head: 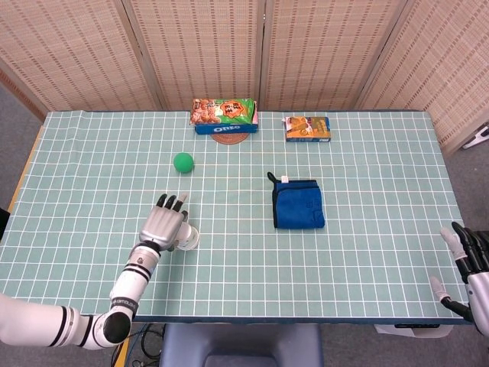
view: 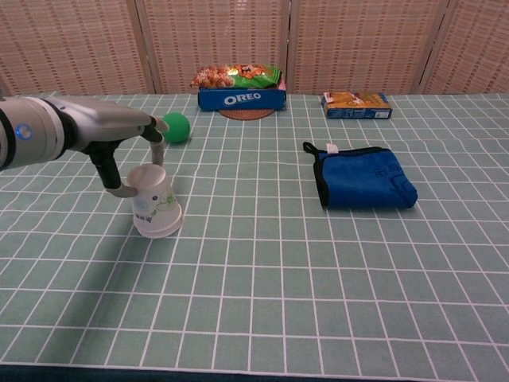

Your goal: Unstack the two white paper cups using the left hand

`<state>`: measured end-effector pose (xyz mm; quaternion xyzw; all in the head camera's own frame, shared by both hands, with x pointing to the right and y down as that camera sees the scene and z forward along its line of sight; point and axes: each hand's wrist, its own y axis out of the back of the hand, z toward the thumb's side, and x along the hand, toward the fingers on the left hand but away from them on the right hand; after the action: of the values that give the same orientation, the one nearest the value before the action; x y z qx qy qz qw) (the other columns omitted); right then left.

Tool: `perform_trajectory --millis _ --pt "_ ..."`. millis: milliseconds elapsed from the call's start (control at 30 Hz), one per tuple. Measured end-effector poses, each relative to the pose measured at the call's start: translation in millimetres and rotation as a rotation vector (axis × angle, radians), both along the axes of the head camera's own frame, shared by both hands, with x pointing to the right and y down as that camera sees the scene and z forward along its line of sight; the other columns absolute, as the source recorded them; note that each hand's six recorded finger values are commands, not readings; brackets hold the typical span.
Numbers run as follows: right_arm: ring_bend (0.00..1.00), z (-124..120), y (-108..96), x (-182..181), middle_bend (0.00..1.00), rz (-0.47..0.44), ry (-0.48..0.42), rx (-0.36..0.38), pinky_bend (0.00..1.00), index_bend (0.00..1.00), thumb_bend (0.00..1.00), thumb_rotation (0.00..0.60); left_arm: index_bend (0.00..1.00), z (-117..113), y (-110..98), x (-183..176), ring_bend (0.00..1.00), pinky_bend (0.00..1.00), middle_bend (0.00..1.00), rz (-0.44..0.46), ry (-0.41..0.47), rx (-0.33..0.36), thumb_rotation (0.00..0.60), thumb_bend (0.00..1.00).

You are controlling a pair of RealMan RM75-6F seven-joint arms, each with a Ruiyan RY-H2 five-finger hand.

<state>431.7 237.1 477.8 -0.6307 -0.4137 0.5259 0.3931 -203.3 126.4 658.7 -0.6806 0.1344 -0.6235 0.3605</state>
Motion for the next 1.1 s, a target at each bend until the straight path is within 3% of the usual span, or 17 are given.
perform_trajectory --millis 433,1100 --pt "0.00 -2.1 -0.1 0.7 0.00 -0.002 -0.010 0.004 0.00 0.01 0.31 0.600 0.41 -16.5 0.3 9.6 0.00 0.00 0.00 0.010 -0.018 0.027 0.600 0.29" --pt "0.00 -3.2 0.2 0.3 0.00 -0.008 -0.016 0.005 0.00 0.01 0.31 0.600 0.41 -76.8 1.5 26.9 0.00 0.00 0.00 0.008 -0.071 0.094 0.600 0.30"
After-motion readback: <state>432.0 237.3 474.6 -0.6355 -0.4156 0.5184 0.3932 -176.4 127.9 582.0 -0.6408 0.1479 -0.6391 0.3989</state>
